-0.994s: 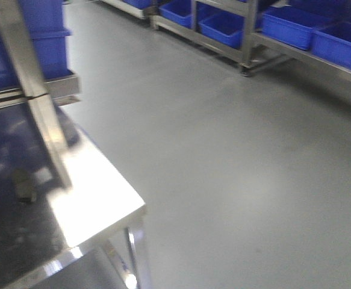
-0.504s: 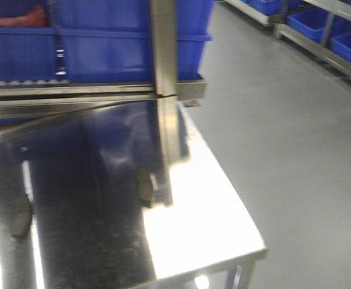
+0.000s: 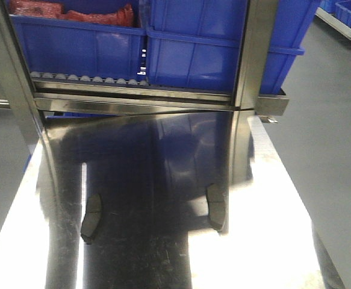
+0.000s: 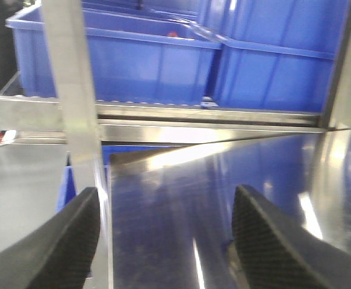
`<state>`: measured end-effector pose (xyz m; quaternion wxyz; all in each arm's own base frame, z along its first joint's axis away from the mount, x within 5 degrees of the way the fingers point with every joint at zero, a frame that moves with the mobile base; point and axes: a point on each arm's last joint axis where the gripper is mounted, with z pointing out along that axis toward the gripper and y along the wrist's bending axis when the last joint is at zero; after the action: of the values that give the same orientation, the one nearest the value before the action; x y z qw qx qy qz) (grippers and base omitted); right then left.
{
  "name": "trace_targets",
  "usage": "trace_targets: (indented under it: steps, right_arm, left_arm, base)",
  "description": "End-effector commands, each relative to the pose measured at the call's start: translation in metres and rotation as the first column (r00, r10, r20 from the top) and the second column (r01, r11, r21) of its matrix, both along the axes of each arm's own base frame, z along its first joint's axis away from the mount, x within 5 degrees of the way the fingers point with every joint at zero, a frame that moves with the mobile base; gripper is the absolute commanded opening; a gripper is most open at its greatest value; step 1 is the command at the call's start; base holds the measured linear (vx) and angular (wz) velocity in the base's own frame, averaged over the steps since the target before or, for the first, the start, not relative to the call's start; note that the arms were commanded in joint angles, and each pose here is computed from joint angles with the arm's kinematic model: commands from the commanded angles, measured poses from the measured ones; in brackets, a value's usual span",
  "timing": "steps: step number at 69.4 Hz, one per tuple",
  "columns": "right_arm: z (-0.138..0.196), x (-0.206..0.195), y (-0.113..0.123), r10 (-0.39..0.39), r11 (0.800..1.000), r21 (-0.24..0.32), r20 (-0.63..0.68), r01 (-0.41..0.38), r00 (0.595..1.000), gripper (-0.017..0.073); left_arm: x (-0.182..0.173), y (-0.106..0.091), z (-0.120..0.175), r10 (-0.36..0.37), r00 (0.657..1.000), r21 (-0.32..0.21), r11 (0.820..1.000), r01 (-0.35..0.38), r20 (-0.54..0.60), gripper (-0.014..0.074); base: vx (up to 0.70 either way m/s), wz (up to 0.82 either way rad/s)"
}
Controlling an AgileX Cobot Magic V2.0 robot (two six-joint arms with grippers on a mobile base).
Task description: Move and align brake pads A on conveyor
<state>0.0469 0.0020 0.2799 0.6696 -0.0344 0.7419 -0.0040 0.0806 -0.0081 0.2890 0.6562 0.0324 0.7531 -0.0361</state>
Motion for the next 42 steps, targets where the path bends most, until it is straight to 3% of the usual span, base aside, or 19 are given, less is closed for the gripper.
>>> trace_targets:
  steps: [1, 42]
  right_arm:
    - [0.0147, 0.0011, -0.0005, -0.008, 1.000, -0.010, 0.084, 0.009, 0.996, 0.0435]
    - [0.0147, 0.0011, -0.0005, -0.008, 1.000, -0.010, 0.084, 0.009, 0.996, 0.0435]
  left_arm:
    - [0.0009, -0.0003, 0.0145, -0.002, 0.996, -0.017, 1.000, 0.003, 0.089, 0.0461]
    - [0.0009, -0.0003, 0.0145, -0.002, 0.996, -0.017, 1.000, 0.003, 0.089, 0.0461]
  base:
    - [0.06, 0.21]
    - [0.03, 0.12]
